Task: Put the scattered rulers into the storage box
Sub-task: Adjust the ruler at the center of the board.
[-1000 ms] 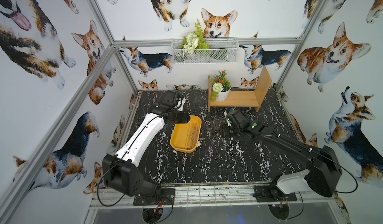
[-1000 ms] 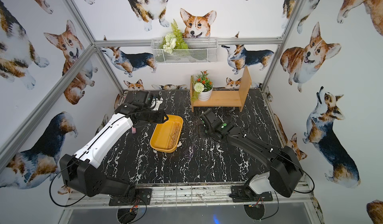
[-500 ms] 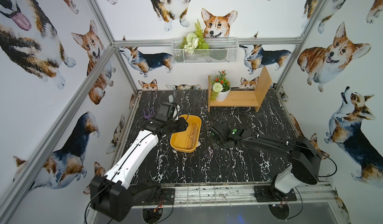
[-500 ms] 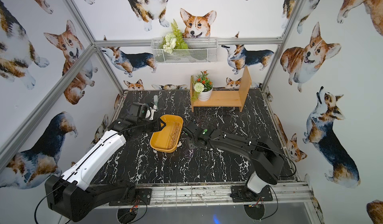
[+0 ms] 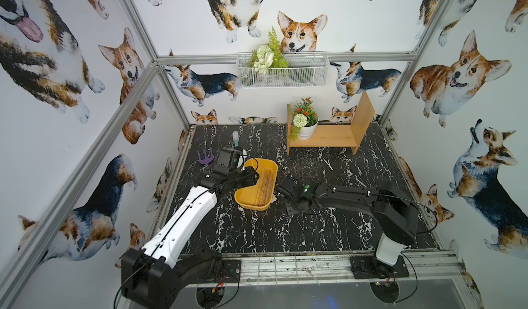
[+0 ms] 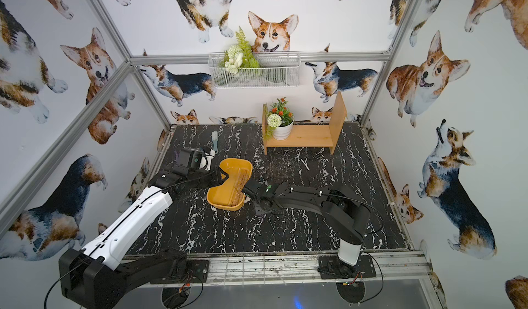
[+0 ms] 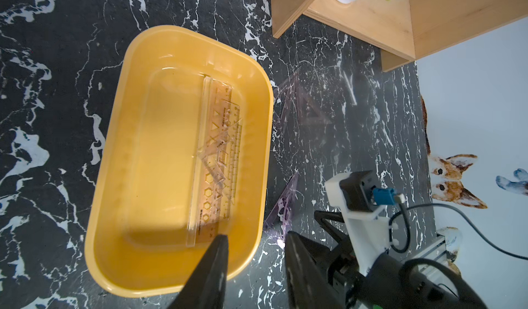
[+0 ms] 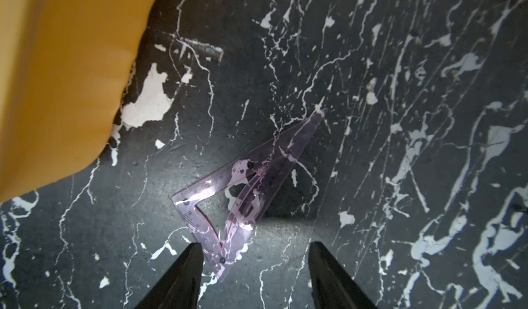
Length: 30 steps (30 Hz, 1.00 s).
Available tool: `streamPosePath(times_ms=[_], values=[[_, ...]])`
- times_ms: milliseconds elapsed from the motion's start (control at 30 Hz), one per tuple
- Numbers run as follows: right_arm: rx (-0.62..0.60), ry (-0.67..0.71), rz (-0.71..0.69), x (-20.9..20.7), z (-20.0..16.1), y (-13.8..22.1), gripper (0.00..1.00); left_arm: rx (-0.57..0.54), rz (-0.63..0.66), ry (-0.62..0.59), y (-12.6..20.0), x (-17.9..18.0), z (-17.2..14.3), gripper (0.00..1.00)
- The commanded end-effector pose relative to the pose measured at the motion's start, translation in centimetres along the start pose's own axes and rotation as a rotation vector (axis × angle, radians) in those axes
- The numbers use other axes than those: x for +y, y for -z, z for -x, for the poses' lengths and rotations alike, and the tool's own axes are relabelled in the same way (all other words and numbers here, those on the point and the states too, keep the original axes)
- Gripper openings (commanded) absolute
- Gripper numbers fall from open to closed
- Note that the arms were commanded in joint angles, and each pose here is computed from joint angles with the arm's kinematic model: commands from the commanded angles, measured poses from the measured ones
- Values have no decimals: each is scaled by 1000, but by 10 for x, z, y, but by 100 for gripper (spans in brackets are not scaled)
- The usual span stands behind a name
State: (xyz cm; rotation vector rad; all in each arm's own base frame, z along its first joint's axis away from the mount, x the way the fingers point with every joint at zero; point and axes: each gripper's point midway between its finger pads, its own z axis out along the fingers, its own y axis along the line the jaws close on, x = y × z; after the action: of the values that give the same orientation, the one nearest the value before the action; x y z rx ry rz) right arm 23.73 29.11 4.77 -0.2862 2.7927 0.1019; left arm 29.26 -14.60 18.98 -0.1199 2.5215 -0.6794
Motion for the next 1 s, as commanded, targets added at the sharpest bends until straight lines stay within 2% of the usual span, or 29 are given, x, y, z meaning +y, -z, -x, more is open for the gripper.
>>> streamPosePath(times_ms=[0,767,967], values=[[-14,-5,-32,-3,3,-4,68,-11,-14,-10,-1,-2,2,39],[15,52,-158,-23,-6,-23,69,10,-26,-2,-7,0,-2,39],[13,17,-172,-42,-5,-22,68,11,-35,2,-9,-1,-2,39]])
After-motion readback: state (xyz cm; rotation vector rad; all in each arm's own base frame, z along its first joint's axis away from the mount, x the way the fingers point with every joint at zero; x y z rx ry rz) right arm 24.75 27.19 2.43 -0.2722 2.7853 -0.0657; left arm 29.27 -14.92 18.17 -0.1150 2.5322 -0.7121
